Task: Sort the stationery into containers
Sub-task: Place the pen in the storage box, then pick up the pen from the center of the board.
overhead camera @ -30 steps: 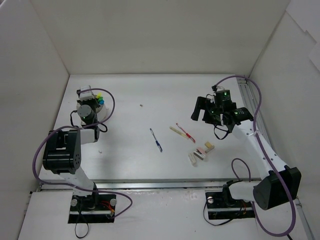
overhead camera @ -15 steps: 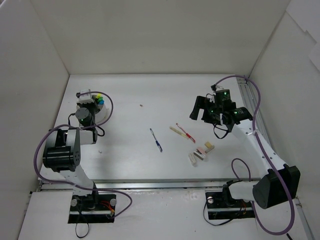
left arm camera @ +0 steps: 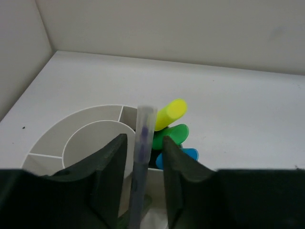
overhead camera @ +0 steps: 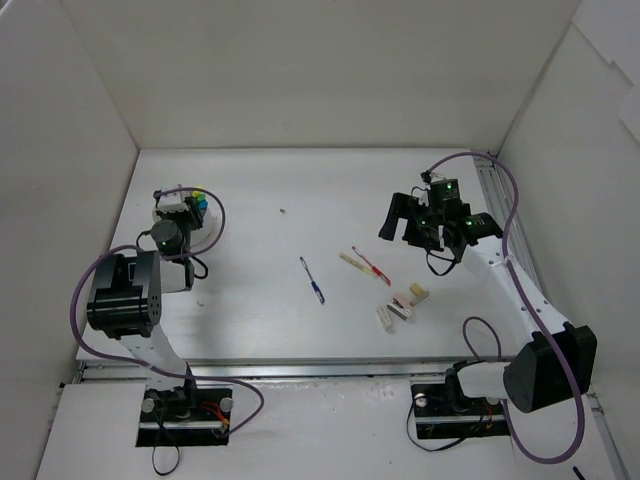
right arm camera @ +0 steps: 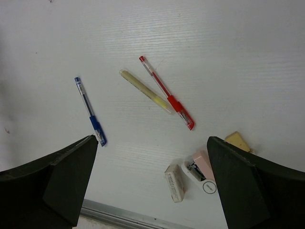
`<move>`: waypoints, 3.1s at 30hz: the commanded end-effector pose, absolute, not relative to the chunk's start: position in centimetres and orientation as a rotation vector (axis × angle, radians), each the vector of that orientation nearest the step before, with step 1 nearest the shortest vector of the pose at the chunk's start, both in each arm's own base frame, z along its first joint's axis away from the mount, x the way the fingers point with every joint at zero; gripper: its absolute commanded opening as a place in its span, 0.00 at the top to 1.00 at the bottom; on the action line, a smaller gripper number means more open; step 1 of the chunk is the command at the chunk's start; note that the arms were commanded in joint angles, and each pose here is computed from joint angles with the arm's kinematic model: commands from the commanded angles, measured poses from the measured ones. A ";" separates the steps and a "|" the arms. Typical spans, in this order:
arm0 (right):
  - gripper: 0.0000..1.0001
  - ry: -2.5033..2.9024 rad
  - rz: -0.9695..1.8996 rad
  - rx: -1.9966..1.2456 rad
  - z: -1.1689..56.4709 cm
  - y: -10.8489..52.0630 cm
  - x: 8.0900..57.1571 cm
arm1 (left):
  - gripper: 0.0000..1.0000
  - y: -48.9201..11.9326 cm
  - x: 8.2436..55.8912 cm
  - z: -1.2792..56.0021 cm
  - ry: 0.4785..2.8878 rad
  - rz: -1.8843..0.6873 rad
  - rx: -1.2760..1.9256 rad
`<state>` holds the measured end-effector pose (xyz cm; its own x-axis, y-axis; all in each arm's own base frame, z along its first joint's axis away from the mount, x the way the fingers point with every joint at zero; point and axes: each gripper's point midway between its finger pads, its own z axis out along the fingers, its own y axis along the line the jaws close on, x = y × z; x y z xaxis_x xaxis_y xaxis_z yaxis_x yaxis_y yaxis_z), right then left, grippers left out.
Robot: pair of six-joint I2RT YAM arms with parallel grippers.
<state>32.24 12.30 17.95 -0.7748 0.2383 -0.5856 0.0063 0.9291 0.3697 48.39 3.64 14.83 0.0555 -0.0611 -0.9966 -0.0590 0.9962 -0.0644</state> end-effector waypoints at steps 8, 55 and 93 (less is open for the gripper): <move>0.02 2.369 0.510 0.156 18.9 12.7 32.8 | 0.31 2.3 46.1 26.6 1.211 -0.042 -0.012; 0.02 2.452 0.290 -0.657 4.2 22.4 34.2 | 0.01 -6.0 27.7 31.2 1.709 -0.511 -0.037; 0.97 2.567 0.371 -0.474 8.1 22.5 28.5 | 0.01 -12.6 25.4 31.2 1.545 -0.733 0.474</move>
<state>28.05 20.67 2.00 -0.8469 -0.3044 -0.4360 -0.3839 0.9174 0.1052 26.81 -8.90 28.58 -0.2467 -0.2148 -0.9450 0.4453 0.8410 -0.3074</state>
